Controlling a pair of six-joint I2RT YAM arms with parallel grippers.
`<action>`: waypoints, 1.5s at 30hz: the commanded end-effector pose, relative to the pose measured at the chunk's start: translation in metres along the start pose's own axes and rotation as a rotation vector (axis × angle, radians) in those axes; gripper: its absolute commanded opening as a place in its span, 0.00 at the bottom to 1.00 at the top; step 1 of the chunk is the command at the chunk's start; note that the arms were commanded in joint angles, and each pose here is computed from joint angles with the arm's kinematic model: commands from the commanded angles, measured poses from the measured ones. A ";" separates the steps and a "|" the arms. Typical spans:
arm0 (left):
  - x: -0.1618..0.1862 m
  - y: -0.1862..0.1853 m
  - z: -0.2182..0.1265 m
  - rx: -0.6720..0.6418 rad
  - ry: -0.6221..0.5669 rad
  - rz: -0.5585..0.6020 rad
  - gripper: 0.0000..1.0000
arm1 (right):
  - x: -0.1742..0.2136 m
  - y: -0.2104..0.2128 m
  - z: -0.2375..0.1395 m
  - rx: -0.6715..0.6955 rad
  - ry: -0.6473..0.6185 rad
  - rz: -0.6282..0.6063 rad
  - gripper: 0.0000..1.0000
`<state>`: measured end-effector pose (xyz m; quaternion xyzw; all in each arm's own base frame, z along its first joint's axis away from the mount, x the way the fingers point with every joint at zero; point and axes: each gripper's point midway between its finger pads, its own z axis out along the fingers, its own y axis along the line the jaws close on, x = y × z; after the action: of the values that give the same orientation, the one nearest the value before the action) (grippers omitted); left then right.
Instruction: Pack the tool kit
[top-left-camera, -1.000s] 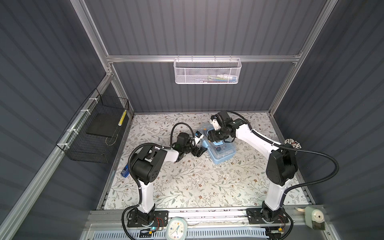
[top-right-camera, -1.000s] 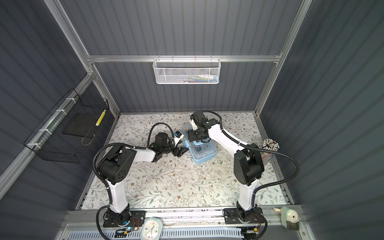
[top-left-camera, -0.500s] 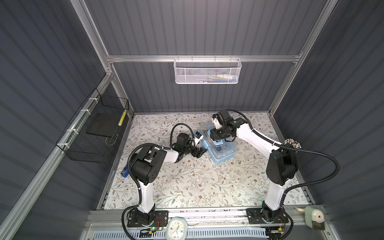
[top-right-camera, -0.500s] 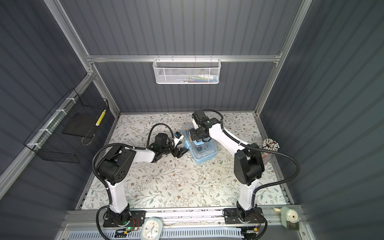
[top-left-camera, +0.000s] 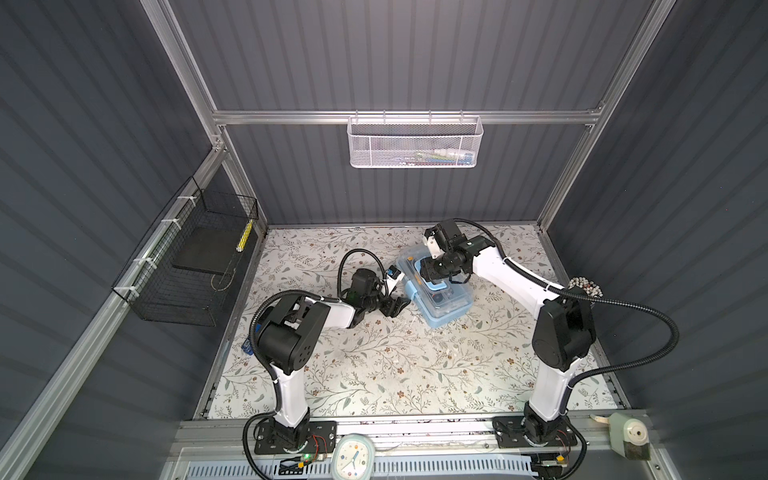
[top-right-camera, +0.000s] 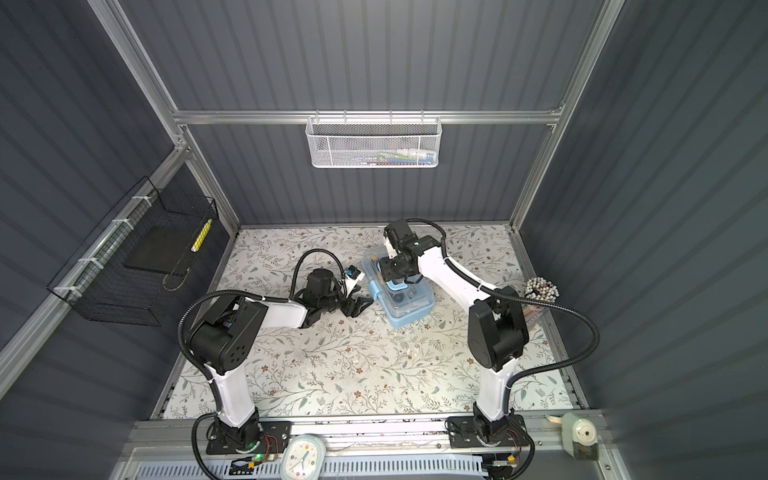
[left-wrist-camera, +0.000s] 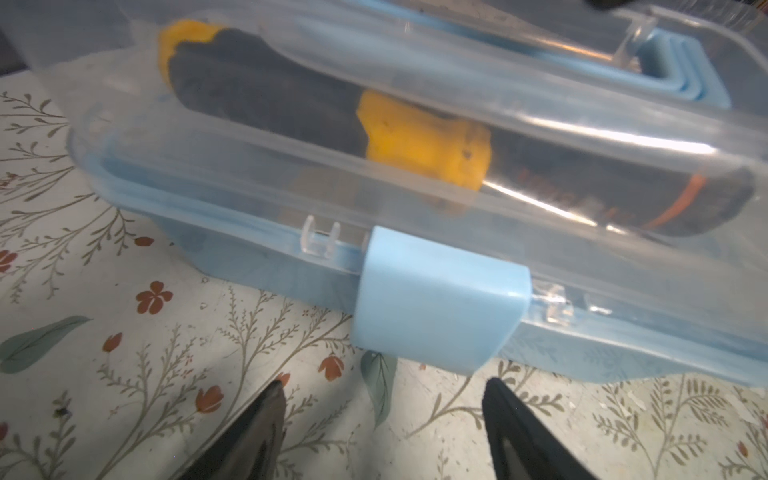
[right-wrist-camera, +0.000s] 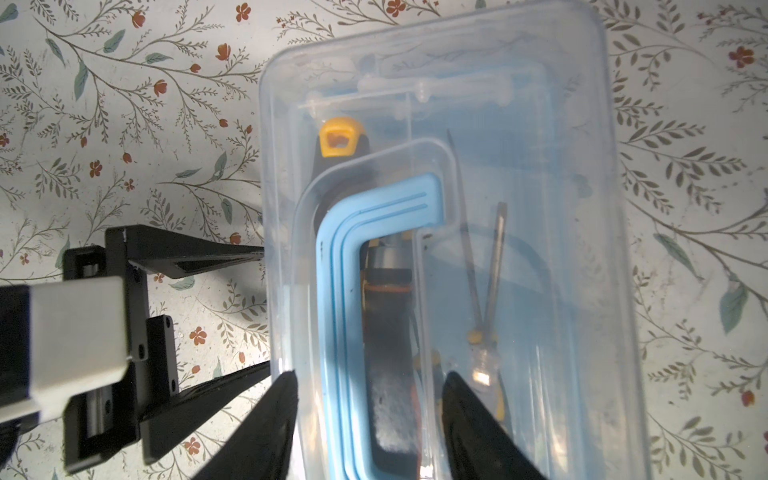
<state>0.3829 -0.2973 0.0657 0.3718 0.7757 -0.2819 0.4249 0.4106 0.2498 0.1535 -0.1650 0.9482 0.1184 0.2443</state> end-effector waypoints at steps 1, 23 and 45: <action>-0.004 0.005 -0.008 -0.034 0.011 -0.012 0.70 | 0.000 0.002 -0.003 -0.012 0.008 -0.005 0.55; -0.023 0.037 -0.005 -0.202 0.022 -0.067 0.23 | 0.012 0.000 0.016 -0.070 0.050 0.029 0.40; -0.019 0.020 0.008 -0.245 0.098 -0.086 0.22 | 0.020 -0.006 0.021 -0.050 0.086 0.050 0.37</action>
<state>0.4050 -0.2969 0.0681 0.3060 0.8343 -0.1966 0.4142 0.4089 0.2497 0.1397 -0.1588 0.9510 0.1488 0.2195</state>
